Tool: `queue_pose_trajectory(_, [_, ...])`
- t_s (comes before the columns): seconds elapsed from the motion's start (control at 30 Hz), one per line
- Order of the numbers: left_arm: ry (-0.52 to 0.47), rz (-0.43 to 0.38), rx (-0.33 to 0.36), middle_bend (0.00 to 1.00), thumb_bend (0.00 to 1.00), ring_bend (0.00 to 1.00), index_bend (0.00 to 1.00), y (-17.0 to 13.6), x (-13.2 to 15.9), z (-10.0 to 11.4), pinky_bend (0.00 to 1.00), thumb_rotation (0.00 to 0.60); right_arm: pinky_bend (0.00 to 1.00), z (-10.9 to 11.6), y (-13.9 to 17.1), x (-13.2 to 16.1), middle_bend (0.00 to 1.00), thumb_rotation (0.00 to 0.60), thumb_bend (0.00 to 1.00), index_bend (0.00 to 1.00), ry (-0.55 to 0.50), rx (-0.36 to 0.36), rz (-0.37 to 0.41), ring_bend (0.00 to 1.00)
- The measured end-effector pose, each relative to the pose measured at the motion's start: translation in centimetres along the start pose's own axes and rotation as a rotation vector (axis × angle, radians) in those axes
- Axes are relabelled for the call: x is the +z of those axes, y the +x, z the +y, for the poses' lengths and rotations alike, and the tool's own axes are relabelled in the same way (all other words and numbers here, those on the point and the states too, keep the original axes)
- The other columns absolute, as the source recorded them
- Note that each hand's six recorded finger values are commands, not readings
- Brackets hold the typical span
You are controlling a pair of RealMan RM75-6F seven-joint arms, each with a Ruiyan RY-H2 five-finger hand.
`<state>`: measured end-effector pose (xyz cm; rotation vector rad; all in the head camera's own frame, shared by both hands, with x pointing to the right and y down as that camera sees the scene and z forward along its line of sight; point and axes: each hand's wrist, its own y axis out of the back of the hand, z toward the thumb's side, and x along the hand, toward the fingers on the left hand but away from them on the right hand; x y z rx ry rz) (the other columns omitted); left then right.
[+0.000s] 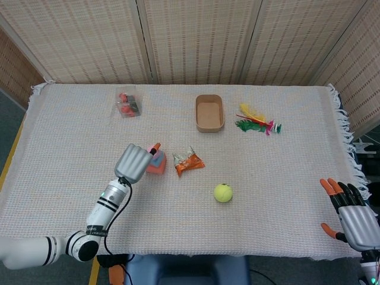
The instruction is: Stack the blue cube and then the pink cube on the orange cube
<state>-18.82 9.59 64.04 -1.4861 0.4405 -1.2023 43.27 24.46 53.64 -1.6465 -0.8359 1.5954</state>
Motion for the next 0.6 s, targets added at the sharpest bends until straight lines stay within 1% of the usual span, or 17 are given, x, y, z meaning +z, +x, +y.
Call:
queue_pose_trajectory(0.03, [-0.004,0.011,-0.004,1.0,0.33,1.0,0.16,-0.7,-0.5,-0.2,1.0,0.6,0.0,0.0,0.0,0.0,0.0,0.6,0.11,0.0,0.0,-0.001,0.002,0.0])
queue_pose_trajectory(0.07, [-0.01,0.024,-0.009,0.97,0.33,0.98,0.15,-1.4,-1.0,-0.5,0.98,0.6,0.0,0.0,0.1,0.0,0.0,0.6,0.11,0.0,-0.001,-0.002,0.003,0.0])
queue_pose_trajectory(0.13, [-0.034,0.057,-0.018,0.78,0.33,0.83,0.12,-3.5,-2.4,-1.4,0.86,0.6,0.0,0.1,0.2,0.0,0.0,0.6,0.11,0.0,-0.001,-0.004,0.006,0.0])
queue_pose_trajectory(0.17, [-0.05,0.071,-0.026,0.61,0.33,0.67,0.1,-4.6,-3.0,-1.9,0.74,0.6,0.0,0.1,0.2,0.0,0.0,0.6,0.11,0.0,-0.002,-0.006,0.008,0.0])
queue_pose_trajectory(0.2, [-0.081,0.091,-0.046,0.4,0.34,0.45,0.06,-6.2,-3.9,-2.8,0.6,0.6,0.0,0.2,0.3,0.0,0.0,0.6,0.11,0.0,-0.002,-0.01,0.009,0.0])
queue_pose_trajectory(0.27, [-0.146,0.125,-0.092,0.19,0.34,0.22,0.04,-8.9,-5.3,-4.3,0.41,0.6,0.0,0.2,0.3,0.1,0.0,0.6,0.11,0.0,-0.003,-0.016,0.011,0.0])
queue_pose_trajectory(0.3, [-0.198,0.15,-0.123,0.09,0.34,0.11,0.02,-10.7,-6.1,-5.2,0.32,0.6,0.0,0.1,0.3,0.2,0.0,0.6,0.11,0.0,-0.004,-0.019,0.013,0.0])
queue_pose_trajectory(0.37, [-0.284,0.191,-0.155,0.04,0.34,0.03,0.03,-13.3,-7.3,-6.4,0.26,0.6,0.0,-0.1,0.2,0.3,0.0,0.6,0.11,0.0,-0.003,-0.021,0.017,0.0])
queue_pose_trajectory(0.4, [-0.345,0.22,-0.165,0.03,0.34,0.02,0.03,-15.0,-8.0,-7.1,0.25,0.6,0.0,-0.3,0.1,0.5,0.0,0.6,0.11,0.0,0.0,-0.021,0.018,0.0])
queue_pose_trajectory(0.47, [-0.437,0.267,-0.166,0.03,0.34,0.01,0.03,-17.6,-9.1,-7.9,0.24,0.6,0.0,-0.5,-0.1,0.6,0.0,0.6,0.11,0.0,0.006,-0.018,0.02,0.0])
queue_pose_trajectory(0.5, [-0.49,0.296,-0.166,0.03,0.34,0.0,0.03,-19.4,-9.9,-8.4,0.23,0.6,0.0,-0.7,-0.1,0.8,0.0,0.6,0.11,0.0,0.012,-0.017,0.023,0.0])
queue_pose_trajectory(0.6, [-0.577,0.352,-0.147,0.03,0.34,0.0,0.03,-23.6,-11.7,-8.9,0.23,0.6,0.0,-1.2,-0.4,1.3,0.0,0.6,0.11,0.0,0.022,-0.005,0.033,0.0])
